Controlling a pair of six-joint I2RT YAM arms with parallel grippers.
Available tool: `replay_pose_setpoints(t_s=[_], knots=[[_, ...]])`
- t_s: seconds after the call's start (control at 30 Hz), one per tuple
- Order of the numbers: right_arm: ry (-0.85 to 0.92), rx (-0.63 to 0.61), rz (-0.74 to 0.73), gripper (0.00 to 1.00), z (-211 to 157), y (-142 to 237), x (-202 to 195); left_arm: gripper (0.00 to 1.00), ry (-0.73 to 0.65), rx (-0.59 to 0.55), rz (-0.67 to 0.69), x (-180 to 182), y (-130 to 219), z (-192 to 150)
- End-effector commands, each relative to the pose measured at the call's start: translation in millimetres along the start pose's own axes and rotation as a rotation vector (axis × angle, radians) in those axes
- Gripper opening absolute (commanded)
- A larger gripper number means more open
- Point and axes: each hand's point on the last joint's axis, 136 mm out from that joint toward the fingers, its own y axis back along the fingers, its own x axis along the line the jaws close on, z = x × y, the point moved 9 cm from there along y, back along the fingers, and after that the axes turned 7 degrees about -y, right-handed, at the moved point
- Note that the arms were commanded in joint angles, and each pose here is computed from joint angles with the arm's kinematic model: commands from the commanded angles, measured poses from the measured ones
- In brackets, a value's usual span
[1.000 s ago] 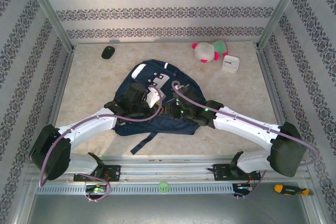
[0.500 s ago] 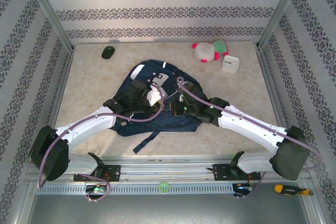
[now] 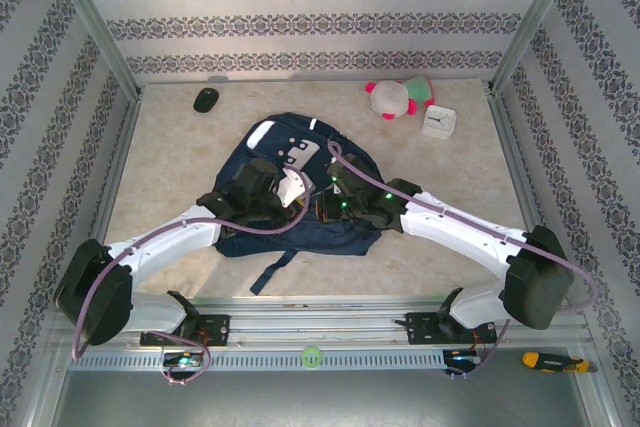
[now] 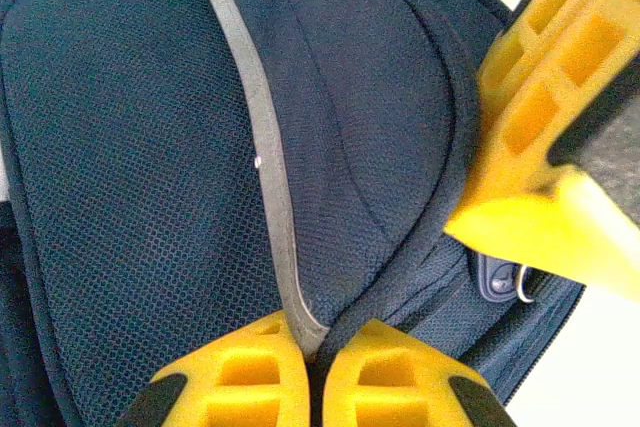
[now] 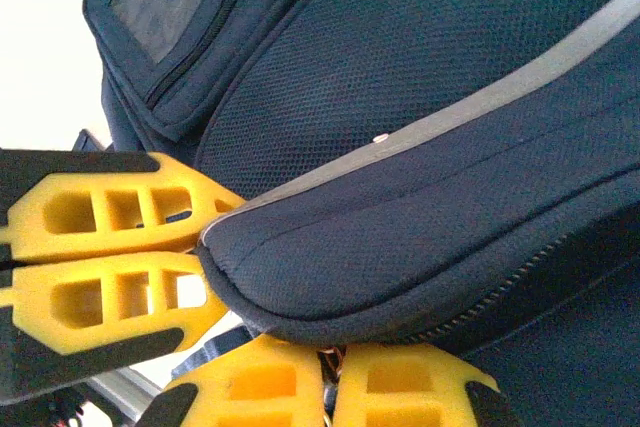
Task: Pack books, pencil case, and school supplies into a backpack
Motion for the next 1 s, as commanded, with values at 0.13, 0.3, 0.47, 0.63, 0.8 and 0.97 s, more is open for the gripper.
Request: replay_pose_setpoints(t_s=[0.13, 0.3, 0.47, 0.63, 0.8, 0.97], knots=[[-0.131, -0.003, 0.091, 0.0, -0.4, -1.1, 9.4, 0.0, 0.034, -0.1, 0.01, 2.1, 0.4, 14.3], [-0.157, -0.014, 0.125, 0.0, 3.0, 12.3, 7.4, 0.0, 0.047, -0.092, 0.017, 1.5, -3.8, 6.7], [-0.194, -0.003, 0.163, 0.0, 3.5, 18.1, 2.1, 0.0, 0.039, -0.134, 0.026, -2.9, -4.9, 2.9], [-0.227, 0.003, 0.174, 0.0, 8.9, 17.5, -5.8, 0.0, -0.034, -0.26, -0.047, -23.7, -7.6, 4.8], [-0.264, 0.01, 0.149, 0.0, 13.0, 10.3, -19.3, 0.0, -0.068, -0.287, -0.067, -38.8, -14.1, -0.6], [-0.265, 0.028, 0.158, 0.0, 12.3, 10.9, -19.7, 0.0, -0.065, -0.284, -0.035, -37.8, -15.8, 0.4]])
